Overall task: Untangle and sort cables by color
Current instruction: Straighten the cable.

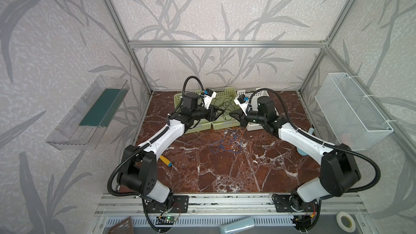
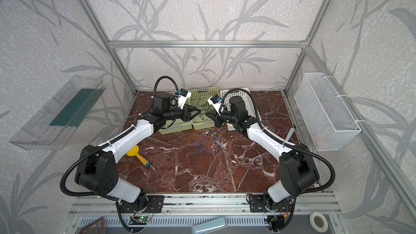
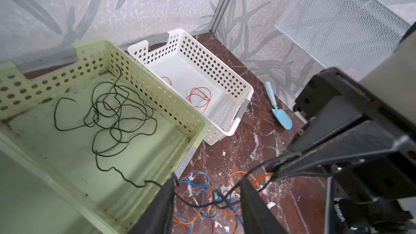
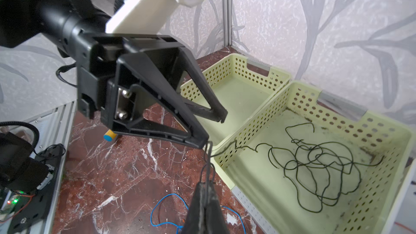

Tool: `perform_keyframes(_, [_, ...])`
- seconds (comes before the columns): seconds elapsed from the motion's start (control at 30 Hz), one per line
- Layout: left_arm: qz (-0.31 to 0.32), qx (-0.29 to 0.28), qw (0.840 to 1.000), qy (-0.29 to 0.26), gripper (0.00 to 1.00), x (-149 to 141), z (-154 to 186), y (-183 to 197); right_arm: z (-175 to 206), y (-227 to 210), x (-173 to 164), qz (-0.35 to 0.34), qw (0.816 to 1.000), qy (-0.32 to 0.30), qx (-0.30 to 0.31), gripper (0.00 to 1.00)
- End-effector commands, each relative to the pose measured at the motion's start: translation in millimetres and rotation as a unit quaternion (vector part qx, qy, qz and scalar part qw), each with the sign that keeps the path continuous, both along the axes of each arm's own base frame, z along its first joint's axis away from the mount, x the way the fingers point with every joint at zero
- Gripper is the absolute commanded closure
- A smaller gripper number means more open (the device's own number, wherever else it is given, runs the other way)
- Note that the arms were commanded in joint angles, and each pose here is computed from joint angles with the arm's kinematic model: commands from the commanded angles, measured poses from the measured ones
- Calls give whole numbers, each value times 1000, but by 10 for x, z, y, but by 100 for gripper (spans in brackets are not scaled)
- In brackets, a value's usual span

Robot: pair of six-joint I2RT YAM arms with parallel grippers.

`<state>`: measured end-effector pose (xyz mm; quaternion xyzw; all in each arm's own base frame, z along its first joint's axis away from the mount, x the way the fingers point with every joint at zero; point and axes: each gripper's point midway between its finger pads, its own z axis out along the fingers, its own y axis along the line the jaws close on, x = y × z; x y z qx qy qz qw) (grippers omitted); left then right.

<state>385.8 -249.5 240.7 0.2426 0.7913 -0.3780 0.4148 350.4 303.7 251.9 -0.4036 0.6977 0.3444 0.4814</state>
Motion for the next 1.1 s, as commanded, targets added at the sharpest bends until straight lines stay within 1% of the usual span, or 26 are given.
perform_keyframes(0.0, [-3, 8, 1000, -7, 45, -65, 44, 20, 43, -17, -138, 19, 998, -49, -27, 100])
perform_keyframes(0.07, [0, 15, 1000, 0, 44, -58, 28, 30, 61, -18, -191, 28, 996, -70, -36, 100])
perform_keyframes(0.1, [-3, 17, 1000, -1, 46, -68, 30, 31, 64, -17, -225, 33, 995, -85, -43, 100])
perform_keyframes(0.27, [1, 18, 1000, -19, 47, -80, 125, 73, 4, -46, -300, 46, 987, -132, -81, 100])
perform_keyframes(0.4, [-26, 9, 999, -25, 47, -166, 164, 30, -10, -68, -280, 42, 982, -153, -98, 100])
perform_keyframes(0.47, [-34, 13, 999, -19, 47, -202, 127, 27, -1, -65, -290, 46, 980, -166, -101, 100])
perform_keyframes(0.57, [-50, 18, 999, -6, 45, -253, 54, 7, 11, -56, -315, 53, 972, -202, -112, 100])
perform_keyframes(0.73, [-77, 10, 996, 35, 44, -286, -88, -106, 32, -44, -343, 67, 954, -261, -136, 100])
perform_keyframes(0.97, [-105, 8, 993, 60, 44, -337, -186, -245, 71, -36, -360, 72, 932, -320, -153, 100])
perform_keyframes(1.07, [-117, 8, 991, 66, 46, -370, -200, -288, 70, -33, -342, 70, 925, -337, -163, 100])
